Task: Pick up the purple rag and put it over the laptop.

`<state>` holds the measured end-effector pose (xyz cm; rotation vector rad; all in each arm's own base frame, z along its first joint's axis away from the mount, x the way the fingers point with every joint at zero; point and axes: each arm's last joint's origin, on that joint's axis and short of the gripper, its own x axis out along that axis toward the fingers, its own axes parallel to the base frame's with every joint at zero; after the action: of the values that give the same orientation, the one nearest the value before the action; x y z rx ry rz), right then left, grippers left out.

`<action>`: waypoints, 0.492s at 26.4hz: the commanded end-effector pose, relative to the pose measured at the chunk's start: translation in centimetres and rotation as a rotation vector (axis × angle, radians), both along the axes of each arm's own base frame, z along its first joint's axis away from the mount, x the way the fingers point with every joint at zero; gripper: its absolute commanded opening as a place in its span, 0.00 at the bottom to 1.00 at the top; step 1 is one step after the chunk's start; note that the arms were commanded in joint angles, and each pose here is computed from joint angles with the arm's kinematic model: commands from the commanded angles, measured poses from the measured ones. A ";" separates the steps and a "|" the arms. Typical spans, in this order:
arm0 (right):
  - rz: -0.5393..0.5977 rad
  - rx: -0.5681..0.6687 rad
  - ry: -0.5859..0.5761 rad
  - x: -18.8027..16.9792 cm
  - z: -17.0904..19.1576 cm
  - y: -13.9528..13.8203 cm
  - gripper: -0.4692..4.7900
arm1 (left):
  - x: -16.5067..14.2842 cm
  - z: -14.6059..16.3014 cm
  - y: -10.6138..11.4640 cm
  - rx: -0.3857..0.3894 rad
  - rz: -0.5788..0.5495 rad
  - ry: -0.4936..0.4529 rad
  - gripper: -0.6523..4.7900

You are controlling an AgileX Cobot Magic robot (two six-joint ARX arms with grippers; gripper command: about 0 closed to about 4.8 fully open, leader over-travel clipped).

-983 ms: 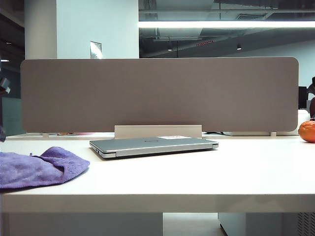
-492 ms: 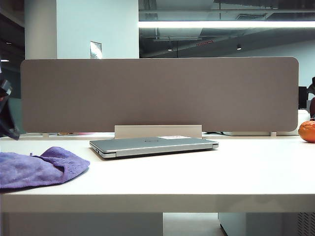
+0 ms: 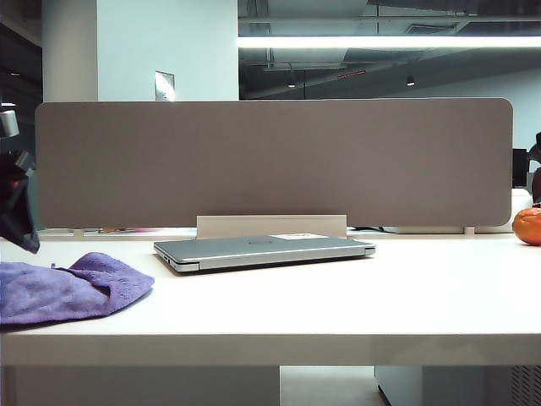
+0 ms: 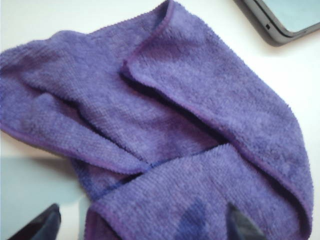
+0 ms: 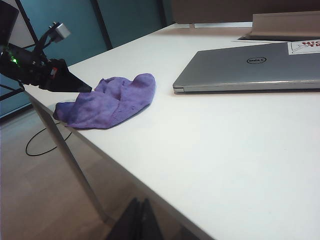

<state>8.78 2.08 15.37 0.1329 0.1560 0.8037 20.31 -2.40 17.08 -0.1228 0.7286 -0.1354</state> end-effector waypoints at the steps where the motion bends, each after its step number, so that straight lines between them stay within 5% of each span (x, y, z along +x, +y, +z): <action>1: 0.002 0.000 -0.007 0.0 0.0 0.0 0.13 | -0.2 -0.1 0.0 -0.004 -0.003 0.026 0.86; 13: 0.002 0.000 -0.007 0.0 0.0 0.0 0.13 | -0.7 -0.7 0.0 -0.013 -0.020 0.095 0.86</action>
<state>8.78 2.08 15.37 0.1329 0.1560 0.8034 19.68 -2.41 16.43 -0.1296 0.8231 -0.1494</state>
